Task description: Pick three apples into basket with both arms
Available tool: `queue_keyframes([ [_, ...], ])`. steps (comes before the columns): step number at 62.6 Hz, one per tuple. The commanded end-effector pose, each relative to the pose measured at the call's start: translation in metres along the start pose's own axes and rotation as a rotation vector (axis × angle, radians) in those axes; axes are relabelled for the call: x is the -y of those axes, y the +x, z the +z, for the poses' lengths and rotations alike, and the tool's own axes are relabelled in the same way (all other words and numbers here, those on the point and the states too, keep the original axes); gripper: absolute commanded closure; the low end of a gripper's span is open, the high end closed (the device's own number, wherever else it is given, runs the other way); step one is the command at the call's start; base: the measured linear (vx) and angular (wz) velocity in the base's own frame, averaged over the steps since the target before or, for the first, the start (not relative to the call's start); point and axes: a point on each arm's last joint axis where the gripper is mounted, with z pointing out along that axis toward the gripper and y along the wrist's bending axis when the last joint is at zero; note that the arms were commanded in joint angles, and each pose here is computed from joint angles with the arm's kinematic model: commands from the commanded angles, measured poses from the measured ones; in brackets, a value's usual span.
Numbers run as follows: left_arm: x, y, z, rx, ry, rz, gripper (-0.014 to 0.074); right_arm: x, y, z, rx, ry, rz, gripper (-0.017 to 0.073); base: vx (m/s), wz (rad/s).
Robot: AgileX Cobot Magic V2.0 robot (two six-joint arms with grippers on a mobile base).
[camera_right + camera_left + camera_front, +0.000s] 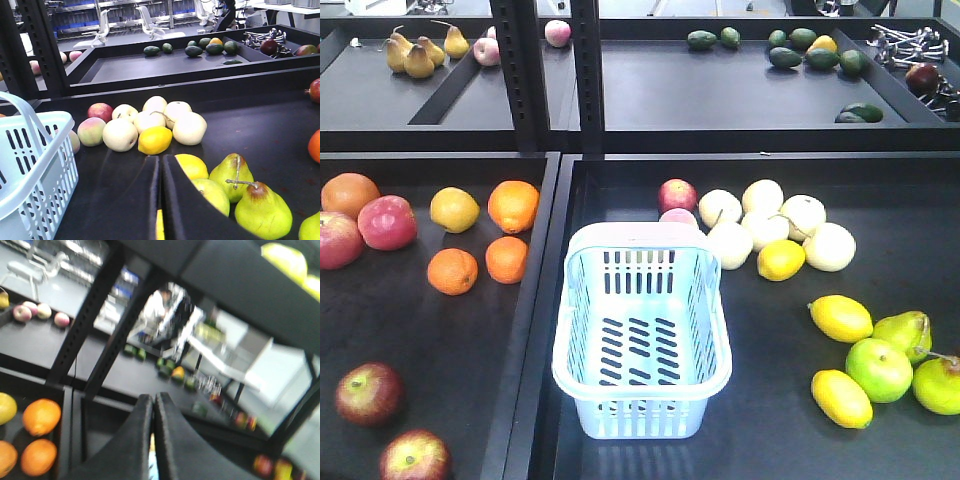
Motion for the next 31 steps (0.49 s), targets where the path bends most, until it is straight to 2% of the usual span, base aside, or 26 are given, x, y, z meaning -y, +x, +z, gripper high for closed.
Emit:
queue_keyframes([
  [1,0.009,-0.017,0.018,-0.056,0.03,0.093,0.06,-0.001,-0.003,0.0,0.076,-0.015,-0.016,0.0564,0.0,0.0],
  [5,0.014,-0.02,0.03,-0.131,0.072,0.134,0.0599,-0.001,-0.003,0.0,0.076,-0.015,-0.016,0.0564,0.0,0.0],
  [10,0.019,-0.025,0.044,-0.199,0.138,0.209,0.0593,-0.001,-0.003,0.0,0.076,-0.015,-0.016,0.0564,0.0,0.0],
  [18,0.025,-0.033,0.066,-0.24,0.227,0.267,0.0568,-0.001,-0.003,0.0,0.076,-0.015,-0.016,0.0564,0.0,0.0],
  [25,0.024,-0.037,0.087,-0.276,0.275,0.334,0.051,-0.001,-0.003,0.0,0.076,-0.015,-0.016,0.0564,0.0,0.0],
  [31,0.02,-0.036,0.106,-0.326,0.313,0.352,0.0427,-0.001,-0.003,0.0,0.076,-0.015,-0.016,0.0564,0.0,0.0],
])
